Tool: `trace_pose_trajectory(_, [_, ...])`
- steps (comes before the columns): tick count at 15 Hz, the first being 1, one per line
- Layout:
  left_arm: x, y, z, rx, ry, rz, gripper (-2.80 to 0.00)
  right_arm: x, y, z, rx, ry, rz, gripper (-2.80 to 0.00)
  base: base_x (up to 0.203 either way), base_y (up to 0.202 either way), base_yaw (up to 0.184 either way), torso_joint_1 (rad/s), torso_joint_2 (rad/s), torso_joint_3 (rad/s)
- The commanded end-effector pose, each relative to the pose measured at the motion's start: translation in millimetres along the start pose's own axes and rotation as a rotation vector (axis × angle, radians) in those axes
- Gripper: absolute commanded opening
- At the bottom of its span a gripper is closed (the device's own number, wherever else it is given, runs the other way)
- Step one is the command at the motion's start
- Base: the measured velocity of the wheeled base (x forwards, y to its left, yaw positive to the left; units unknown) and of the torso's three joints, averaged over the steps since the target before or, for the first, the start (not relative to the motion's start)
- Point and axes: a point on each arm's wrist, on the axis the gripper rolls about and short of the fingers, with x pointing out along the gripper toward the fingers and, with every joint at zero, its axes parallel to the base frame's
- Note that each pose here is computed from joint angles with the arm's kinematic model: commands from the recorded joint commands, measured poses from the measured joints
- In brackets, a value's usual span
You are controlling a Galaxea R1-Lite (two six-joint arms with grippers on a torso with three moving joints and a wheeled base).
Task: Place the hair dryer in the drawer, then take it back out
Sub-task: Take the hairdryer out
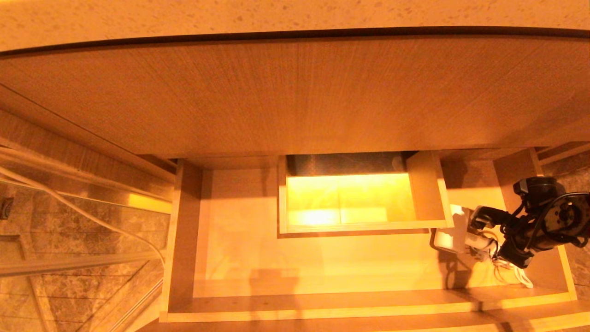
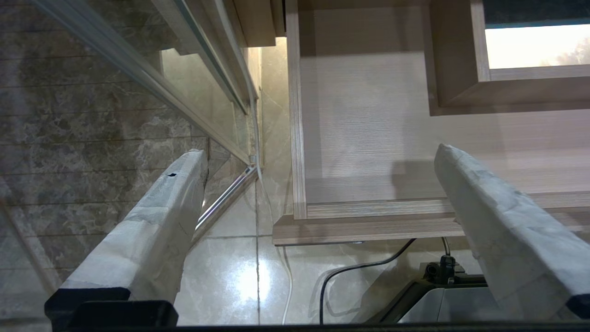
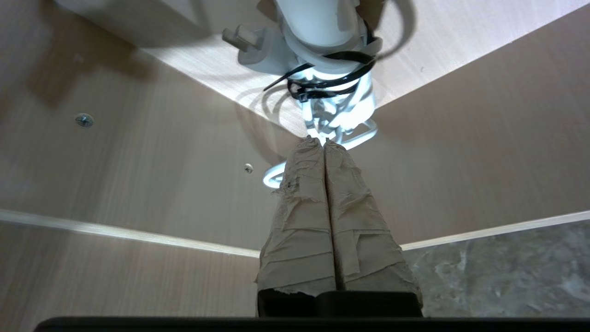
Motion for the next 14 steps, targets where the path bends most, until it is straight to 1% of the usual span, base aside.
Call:
trace_pose_trajectory(1, [0,0.0,0,0.000,0.000,0.000,0.00,-2,-2,1,-0.024,-0.006,-0.008,0.00,0.000,0.000,0.000,0.000,0.00,0.000])
trace_pose_trajectory(2, [0,0.0,0,0.000,0.000,0.000,0.00,-3,-1,0,-0.042,-0.003,0.001,0.00,0.000,0.000,0.000,0.000,0.00,0.000])
trace_pose_trajectory(3, [0,0.0,0,0.000,0.000,0.000,0.00,-1,0,0,-0.044,0.003,0.002,0.00,0.000,0.000,0.000,0.000,0.00,0.000])
trace_pose_trajectory(8, [0,0.0,0,0.000,0.000,0.000,0.00,2,3,-4,-0.032,0.016,0.007,0.00,0.000,0.000,0.000,0.000,0.00,0.000])
trace_pose_trajectory(10, [0,0.0,0,0.000,0.000,0.000,0.00,10,10,-7,0.003,0.035,0.050,0.00,0.000,0.000,0.000,0.000,0.00,0.000])
trace_pose_trajectory(12, [0,0.0,0,0.000,0.000,0.000,0.00,16,16,-9,0.022,0.057,0.089,0.00,0.000,0.000,0.000,0.000,0.00,0.000])
trace_pose_trajectory(14, [0,0.0,0,0.000,0.000,0.000,0.00,24,21,-10,0.018,0.064,0.115,0.00,0.000,0.000,0.000,0.000,0.00,0.000])
